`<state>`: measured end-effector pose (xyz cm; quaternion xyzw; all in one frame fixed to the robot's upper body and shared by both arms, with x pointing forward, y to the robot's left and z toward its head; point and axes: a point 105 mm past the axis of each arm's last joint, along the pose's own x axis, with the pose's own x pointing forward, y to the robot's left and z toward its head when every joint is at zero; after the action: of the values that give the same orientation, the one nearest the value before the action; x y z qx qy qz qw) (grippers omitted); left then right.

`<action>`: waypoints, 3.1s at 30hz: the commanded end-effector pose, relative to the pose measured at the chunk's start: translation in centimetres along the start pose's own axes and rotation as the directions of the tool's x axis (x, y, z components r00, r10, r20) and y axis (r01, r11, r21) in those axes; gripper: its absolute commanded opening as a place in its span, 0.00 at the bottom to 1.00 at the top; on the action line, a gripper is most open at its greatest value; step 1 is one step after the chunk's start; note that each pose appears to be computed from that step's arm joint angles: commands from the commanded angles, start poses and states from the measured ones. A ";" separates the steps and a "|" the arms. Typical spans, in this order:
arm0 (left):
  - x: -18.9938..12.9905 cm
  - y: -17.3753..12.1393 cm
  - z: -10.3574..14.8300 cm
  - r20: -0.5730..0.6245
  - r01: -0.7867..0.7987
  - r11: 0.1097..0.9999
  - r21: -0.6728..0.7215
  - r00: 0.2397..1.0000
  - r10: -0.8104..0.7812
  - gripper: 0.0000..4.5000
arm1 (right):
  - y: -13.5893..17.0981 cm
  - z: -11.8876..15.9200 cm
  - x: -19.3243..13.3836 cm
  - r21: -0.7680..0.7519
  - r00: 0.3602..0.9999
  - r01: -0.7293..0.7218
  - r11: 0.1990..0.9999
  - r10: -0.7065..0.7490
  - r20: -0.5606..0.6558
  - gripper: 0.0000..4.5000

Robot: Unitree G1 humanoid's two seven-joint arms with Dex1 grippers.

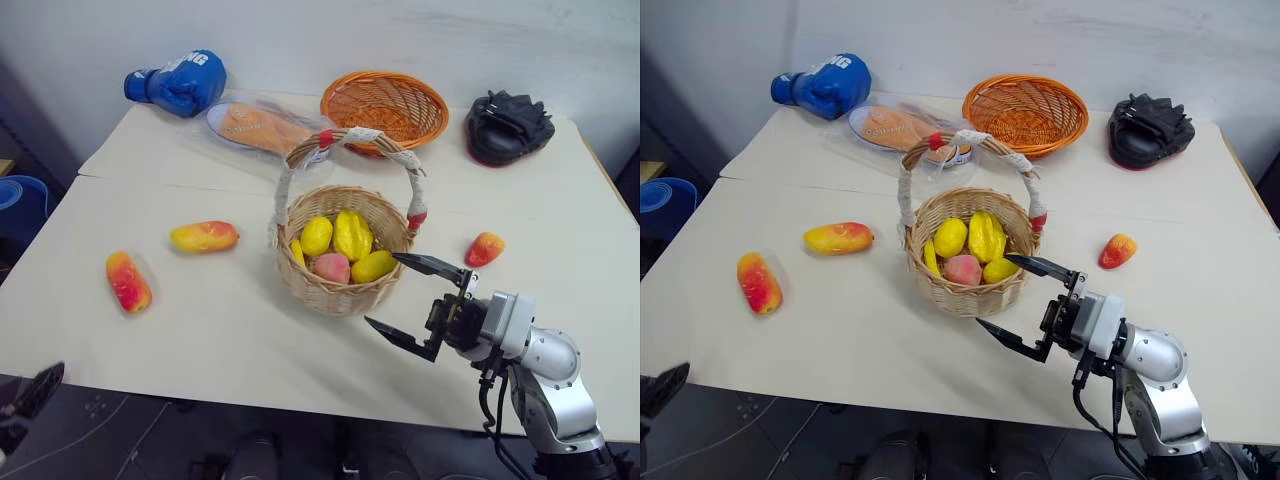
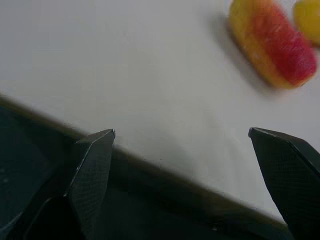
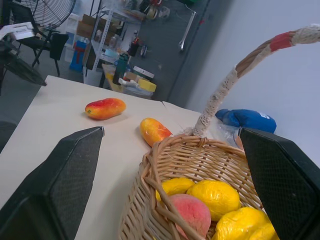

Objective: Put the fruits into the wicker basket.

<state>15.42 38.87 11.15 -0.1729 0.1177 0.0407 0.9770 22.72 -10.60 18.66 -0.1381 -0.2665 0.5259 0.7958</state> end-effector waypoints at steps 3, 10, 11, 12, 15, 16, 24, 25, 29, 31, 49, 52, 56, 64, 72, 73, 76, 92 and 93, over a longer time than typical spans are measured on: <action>3.3 -4.7 5.0 -0.028 0.121 0.990 0.071 0.992 -0.120 1.00 | 0.5 0.6 0.0 -0.023 1.000 -0.014 1.000 0.015 0.015 0.99; 8.6 -6.0 4.6 -0.153 0.021 0.999 0.042 0.988 -0.015 1.00 | 0.5 0.2 0.0 -0.017 1.000 -0.008 1.000 0.008 0.000 0.99; 9.0 -6.4 4.7 -0.157 0.038 0.999 0.035 0.987 -0.032 1.00 | 0.6 0.2 0.0 -0.013 1.000 -0.014 1.000 0.014 -0.001 0.99; 9.4 -6.6 4.7 -0.160 0.046 0.999 0.028 0.986 -0.041 1.00 | 0.7 0.1 0.1 -0.005 1.000 -0.019 1.000 0.019 -0.002 0.99; 10.4 -6.4 3.6 -0.222 0.039 0.999 0.017 0.974 -0.034 1.00 | 0.7 0.2 0.1 -0.001 1.000 -0.014 1.000 0.014 -0.005 0.99; 10.7 -6.3 3.2 -0.243 0.035 0.999 0.023 0.970 -0.028 1.00 | 0.6 0.2 0.1 -0.002 1.000 -0.007 1.000 0.007 -0.009 0.99; 13.0 -6.7 2.4 -0.303 0.054 0.996 0.075 0.953 -0.029 0.96 | 0.1 0.0 -0.5 -0.006 0.998 0.043 0.999 -0.043 -0.040 1.00; 13.2 -6.8 2.4 -0.302 0.062 0.995 0.080 0.953 -0.035 0.91 | -0.1 0.0 -0.7 -0.006 0.998 0.053 0.999 -0.053 -0.044 1.00; 13.0 -6.3 2.3 -0.337 0.101 0.983 0.156 0.940 -0.043 0.65 | -0.4 -0.1 -1.4 -0.006 0.994 0.084 0.996 -0.084 -0.068 1.00; 12.7 -5.9 2.6 -0.358 0.133 0.974 0.181 0.932 -0.060 0.52 | -0.4 -0.1 -1.6 -0.005 0.993 0.091 0.996 -0.091 -0.078 1.00; 8.6 -34.4 4.9 -0.387 0.804 -0.076 0.590 0.198 -0.901 0.43 | -1.8 1.0 -8.3 -0.127 0.844 0.434 0.892 -0.452 -0.289 1.00; 8.7 -37.8 3.0 -0.394 0.803 -0.114 0.584 0.158 -0.905 0.43 | -1.6 1.3 -8.5 -0.147 0.820 0.471 0.870 -0.493 -0.290 1.00; 11.8 -40.5 1.8 -0.355 0.731 -0.023 0.682 0.303 -0.884 0.43 | -0.9 1.5 -8.8 -0.163 0.777 0.537 0.827 -0.561 -0.286 1.00; 11.9 -39.9 1.6 -0.427 0.728 -0.073 0.681 0.314 -0.848 0.51 | 0.1 2.0 -9.7 -0.202 0.708 0.614 0.763 -0.646 -0.286 1.00; 11.3 -38.0 3.4 -0.425 0.672 -0.155 0.724 0.257 -0.868 0.99 | 0.5 1.6 -9.9 -0.167 0.734 0.597 0.784 -0.619 -0.282 1.00; 10.7 -37.6 3.7 -0.426 0.679 -0.177 0.713 0.219 -0.878 0.99 | 0.5 1.4 -9.9 -0.157 0.740 0.592 0.790 -0.610 -0.282 1.00; 10.0 -35.6 4.6 -0.419 0.700 -0.173 0.693 0.195 -0.887 0.99 | 0.4 0.9 -9.7 -0.123 0.772 0.560 0.819 -0.570 -0.281 1.00; 7.9 -8.4 6.8 -0.043 0.443 0.733 0.516 0.868 -0.494 0.99 | -1.4 0.7 -3.4 0.046 0.933 0.353 0.934 -0.349 -0.084 1.00; 7.5 -6.4 6.5 -0.018 0.378 0.777 0.503 0.904 -0.428 0.99 | -1.3 0.9 -2.9 0.050 0.938 0.344 0.938 -0.341 -0.068 1.00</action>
<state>25.78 32.52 16.94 0.0486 0.0543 -0.2564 0.9638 22.87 -14.80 17.82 -0.0847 -0.2174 0.3713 0.8987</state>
